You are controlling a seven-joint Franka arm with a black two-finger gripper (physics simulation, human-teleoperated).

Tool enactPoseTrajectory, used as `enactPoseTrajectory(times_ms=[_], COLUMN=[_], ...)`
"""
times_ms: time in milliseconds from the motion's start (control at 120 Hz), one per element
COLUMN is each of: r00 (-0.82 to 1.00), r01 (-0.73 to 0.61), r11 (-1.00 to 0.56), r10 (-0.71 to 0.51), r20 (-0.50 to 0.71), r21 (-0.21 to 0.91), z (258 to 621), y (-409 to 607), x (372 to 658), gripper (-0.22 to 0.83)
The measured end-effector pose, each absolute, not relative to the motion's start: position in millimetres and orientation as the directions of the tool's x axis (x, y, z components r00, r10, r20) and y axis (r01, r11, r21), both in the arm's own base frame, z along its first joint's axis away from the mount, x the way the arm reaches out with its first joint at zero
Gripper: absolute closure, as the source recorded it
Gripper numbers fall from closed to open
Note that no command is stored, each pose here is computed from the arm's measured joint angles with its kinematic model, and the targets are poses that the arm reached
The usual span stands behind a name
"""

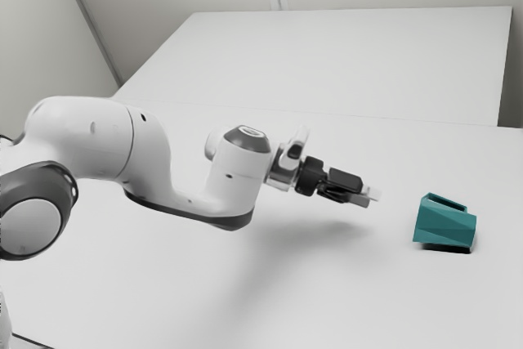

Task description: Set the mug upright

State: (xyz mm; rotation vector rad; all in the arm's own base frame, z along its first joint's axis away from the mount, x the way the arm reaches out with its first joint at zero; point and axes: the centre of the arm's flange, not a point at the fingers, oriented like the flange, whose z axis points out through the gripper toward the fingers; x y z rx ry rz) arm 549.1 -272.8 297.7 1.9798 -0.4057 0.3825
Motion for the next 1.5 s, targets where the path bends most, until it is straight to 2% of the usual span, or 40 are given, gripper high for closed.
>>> enactPoseTrajectory(times_ms=[433, 825, 1075, 1342, 1500], r00=[0.93, 0.936, 0.942, 0.94, 0.939], r01=[-0.362, -0.351, -0.334, -0.342, -0.345], r11=[-0.384, -0.367, -0.364, -0.351, -0.346], r10=[-0.084, -0.096, -0.104, -0.118, -0.122], r20=[0.358, 0.34, 0.319, 0.321, 0.322], r21=[0.85, 0.861, 0.869, 0.872, 0.873], z=[270.9, 261.1, 246.6, 246.2, 247.0], y=[-310.3, -343.0, -357.8, -376.8, -383.6], x=[554.1, 573.7, 577.7, 579.2, 579.5], gripper=[0.02, 0.02, 0.02, 0.02, 0.08])
